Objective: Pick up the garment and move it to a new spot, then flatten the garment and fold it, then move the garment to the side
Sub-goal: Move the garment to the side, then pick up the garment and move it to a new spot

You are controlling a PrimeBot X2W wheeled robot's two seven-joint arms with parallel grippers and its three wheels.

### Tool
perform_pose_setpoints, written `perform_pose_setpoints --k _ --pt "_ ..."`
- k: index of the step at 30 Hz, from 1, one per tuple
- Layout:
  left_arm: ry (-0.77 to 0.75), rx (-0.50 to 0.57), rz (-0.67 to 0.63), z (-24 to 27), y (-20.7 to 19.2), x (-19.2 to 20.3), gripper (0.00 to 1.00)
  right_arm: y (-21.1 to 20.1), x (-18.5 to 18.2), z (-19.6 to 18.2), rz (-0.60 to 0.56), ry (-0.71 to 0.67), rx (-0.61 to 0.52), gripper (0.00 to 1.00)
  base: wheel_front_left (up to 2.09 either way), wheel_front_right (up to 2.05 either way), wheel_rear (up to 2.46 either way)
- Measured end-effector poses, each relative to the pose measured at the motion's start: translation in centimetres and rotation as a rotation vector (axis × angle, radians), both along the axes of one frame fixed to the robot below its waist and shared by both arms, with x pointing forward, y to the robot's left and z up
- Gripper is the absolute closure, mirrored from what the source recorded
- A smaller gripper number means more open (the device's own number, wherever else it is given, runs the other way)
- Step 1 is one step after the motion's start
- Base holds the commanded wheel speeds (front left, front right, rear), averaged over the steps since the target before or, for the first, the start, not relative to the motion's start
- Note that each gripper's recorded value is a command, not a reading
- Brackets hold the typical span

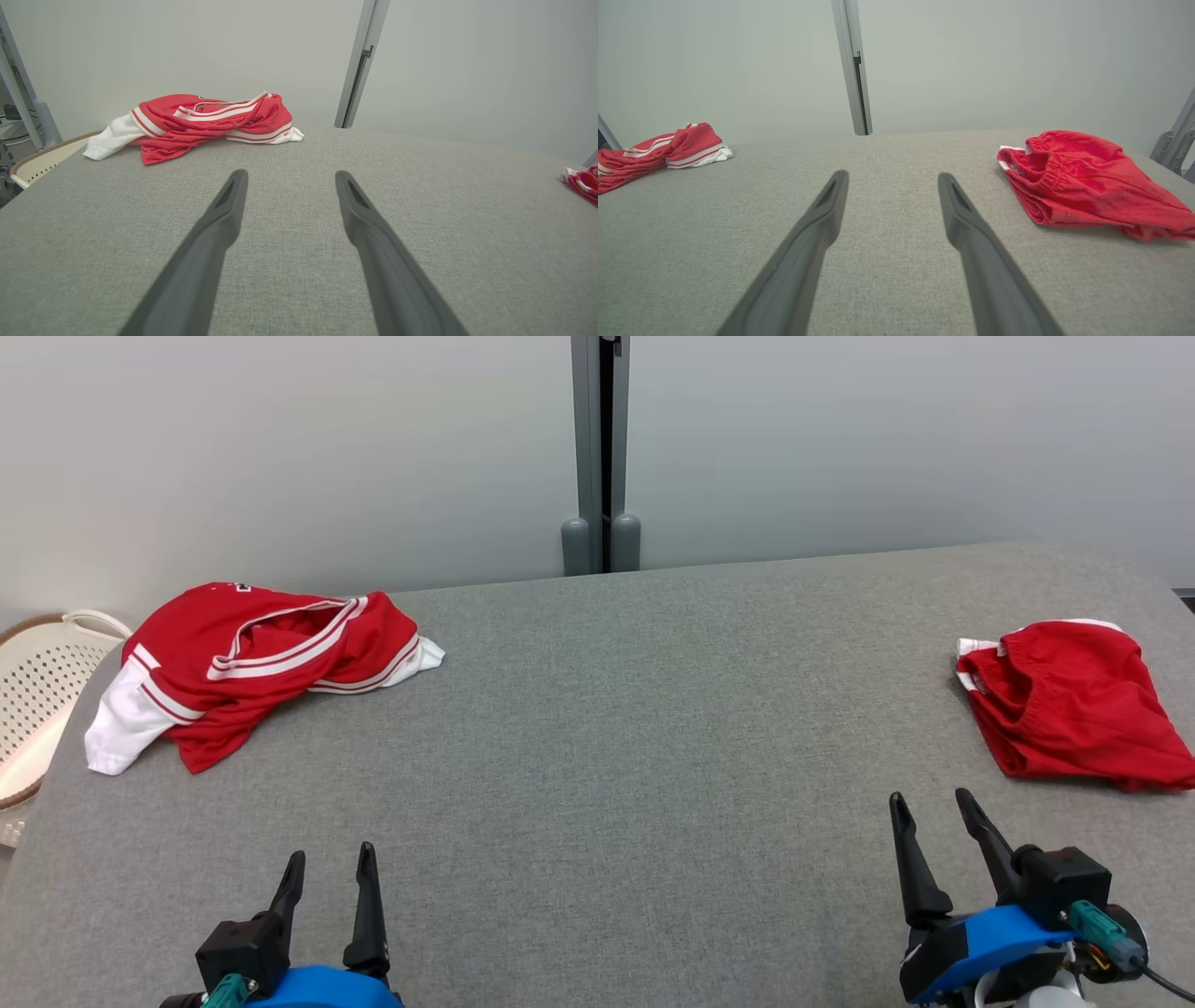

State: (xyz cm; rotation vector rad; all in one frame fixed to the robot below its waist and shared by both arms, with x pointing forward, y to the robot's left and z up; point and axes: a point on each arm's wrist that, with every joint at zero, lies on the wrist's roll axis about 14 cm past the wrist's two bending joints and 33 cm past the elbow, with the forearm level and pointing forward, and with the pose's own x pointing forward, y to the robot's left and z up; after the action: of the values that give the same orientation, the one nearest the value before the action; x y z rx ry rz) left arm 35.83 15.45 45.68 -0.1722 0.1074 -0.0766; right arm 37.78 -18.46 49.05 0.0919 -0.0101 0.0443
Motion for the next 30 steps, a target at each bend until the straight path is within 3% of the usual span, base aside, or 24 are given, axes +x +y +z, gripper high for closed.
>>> perform_pose_setpoints --k 30 --pt "0.003 0.007 0.010 -0.2 0.4 -0.5 0.00 1.4 -0.3 0.4 0.039 -0.004 0.025 0.00 0.00 0.00 0.00"
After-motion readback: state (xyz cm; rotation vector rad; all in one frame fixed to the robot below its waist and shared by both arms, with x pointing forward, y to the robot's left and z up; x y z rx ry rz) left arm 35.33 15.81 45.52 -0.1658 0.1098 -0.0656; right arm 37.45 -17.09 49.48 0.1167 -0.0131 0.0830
